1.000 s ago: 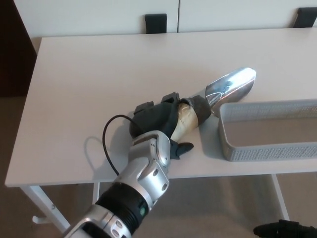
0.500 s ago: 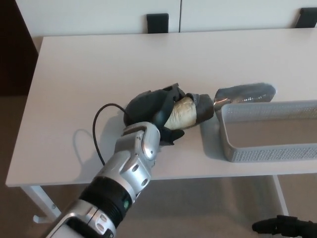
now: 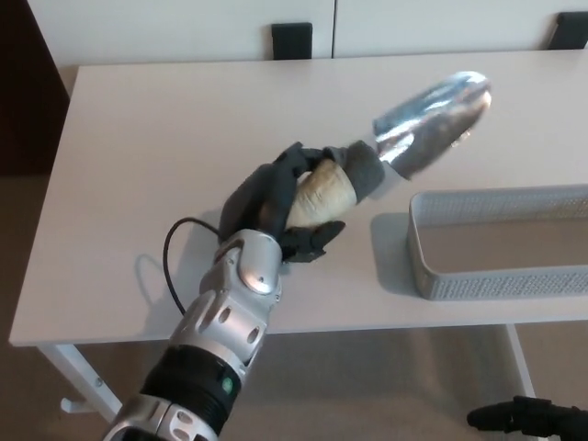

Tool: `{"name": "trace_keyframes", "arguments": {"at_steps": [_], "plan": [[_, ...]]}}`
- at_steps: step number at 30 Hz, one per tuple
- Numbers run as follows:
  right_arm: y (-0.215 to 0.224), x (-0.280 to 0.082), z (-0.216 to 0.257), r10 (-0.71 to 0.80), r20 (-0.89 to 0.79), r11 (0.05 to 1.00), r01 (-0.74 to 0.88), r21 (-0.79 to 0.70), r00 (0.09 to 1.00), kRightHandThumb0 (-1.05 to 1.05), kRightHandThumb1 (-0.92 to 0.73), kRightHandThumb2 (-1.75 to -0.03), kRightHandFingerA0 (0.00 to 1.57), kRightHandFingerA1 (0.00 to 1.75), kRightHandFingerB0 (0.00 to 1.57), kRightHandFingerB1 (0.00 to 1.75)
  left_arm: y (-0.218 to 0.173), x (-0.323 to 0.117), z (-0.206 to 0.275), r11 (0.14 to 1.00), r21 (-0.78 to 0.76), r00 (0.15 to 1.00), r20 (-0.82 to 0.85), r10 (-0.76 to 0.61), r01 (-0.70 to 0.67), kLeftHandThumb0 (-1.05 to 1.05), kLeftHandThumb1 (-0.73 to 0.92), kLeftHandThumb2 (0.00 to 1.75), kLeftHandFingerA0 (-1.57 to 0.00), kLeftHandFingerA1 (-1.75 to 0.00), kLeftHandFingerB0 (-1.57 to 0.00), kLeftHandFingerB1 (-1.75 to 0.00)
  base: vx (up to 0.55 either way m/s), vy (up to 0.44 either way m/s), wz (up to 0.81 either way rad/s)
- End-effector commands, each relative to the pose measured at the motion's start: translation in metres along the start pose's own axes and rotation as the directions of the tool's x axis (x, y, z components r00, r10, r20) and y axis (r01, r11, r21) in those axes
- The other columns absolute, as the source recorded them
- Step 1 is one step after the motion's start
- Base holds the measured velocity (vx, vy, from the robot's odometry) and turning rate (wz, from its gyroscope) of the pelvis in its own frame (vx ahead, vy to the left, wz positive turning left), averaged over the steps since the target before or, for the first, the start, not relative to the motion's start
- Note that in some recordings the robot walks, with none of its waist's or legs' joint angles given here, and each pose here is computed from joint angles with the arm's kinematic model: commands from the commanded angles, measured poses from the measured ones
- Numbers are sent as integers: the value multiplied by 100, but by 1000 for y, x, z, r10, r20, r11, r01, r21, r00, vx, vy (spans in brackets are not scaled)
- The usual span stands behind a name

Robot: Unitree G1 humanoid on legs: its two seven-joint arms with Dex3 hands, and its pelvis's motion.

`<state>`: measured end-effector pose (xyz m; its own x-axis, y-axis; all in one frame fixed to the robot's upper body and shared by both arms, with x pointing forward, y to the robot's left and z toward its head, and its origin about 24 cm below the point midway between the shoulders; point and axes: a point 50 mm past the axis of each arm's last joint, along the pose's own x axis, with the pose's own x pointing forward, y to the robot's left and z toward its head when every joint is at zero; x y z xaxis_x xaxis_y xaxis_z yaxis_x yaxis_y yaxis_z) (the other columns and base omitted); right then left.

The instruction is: The robot walks towards a desk on which a shovel is kept on the left hand side and a container is kept on the right hand side. The robot picks up the shovel using its left hand and places it in the container.

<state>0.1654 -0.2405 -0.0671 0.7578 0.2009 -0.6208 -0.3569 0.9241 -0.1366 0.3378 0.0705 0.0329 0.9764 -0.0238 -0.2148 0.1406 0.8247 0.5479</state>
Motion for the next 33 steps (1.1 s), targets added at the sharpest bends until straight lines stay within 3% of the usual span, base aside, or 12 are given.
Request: {"name": "trace_keyframes", "arguments": {"at_steps": [1,6,11,13,14,15,16,17,21,24,26,33], "plan": [[-2,-2,-2,-4,-20,1000,4,-14,1000,-18,-58,-56,76,60,62,53,9,0,-2,967,-249,998,-17,58,-61,-24,84,67,-105,-138,-77,-83,0,0,0],[-3,-2,-2,1,-23,1000,-2,-32,1000,-19,-58,-56,75,60,61,53,17,1,5,954,-288,996,16,87,-79,-24,88,65,-99,-139,-73,-68,0,0,0],[-4,-3,0,-1,-21,999,1,-33,1000,-19,-58,-56,74,60,61,52,26,2,35,960,-278,991,119,63,-28,-29,82,69,-83,-157,-71,-86,0,0,0],[-4,-2,0,1,-24,1000,-2,-31,1000,-19,-59,-56,74,60,61,52,29,-2,49,973,-230,977,207,49,0,-28,81,67,-86,-144,-74,-80,0,0,0],[-3,-2,-1,4,-26,1000,-5,-28,1000,-18,-59,-57,75,60,61,53,29,-6,58,978,-207,970,244,19,33,-31,83,68,-97,-142,-79,-93,0,0,0],[-3,-1,-1,6,-29,1000,-7,-26,1000,-18,-59,-57,74,60,61,53,28,-10,67,982,-175,962,274,-14,64,-36,66,103,-103,-118,-78,-87,0,0,0],[-4,-1,-1,7,-29,1000,-7,-27,1000,-18,-59,-57,74,60,61,53,28,-11,68,983,-172,961,275,-17,67,-36,66,103,-103,-118,-78,-87,0,0,0],[-4,0,-1,9,-30,1000,-10,-23,1000,-18,-59,-57,73,60,61,53,28,-14,73,984,-152,952,303,-42,91,-31,82,66,-88,-142,-80,-97,0,0,0],[-4,-1,-1,11,-31,999,-12,-32,999,-20,-58,-56,73,59,60,53,22,-30,97,985,-23,912,382,-152,173,-25,80,71,-93,-131,-82,-99,0,0,0],[-4,-2,-1,14,-24,999,-15,-52,1000,-20,-58,-56,74,59,61,53,17,-38,102,982,70,883,430,-187,174,-24,79,73,-85,-151,-78,-106,0,0,0],[-4,-1,-2,15,-32,999,-17,-51,999,-21,-57,-56,74,59,61,52,10,-41,107,959,214,875,407,-261,187,-25,75,82,-88,-148,-79,-97,0,0,0],[-4,-1,-3,17,-35,999,-19,-41,999,-20,-57,-56,75,59,62,52,-1,-42,104,920,299,875,334,-352,256,-25,79,70,-77,-154,-71,-105,0,0,0]]}}
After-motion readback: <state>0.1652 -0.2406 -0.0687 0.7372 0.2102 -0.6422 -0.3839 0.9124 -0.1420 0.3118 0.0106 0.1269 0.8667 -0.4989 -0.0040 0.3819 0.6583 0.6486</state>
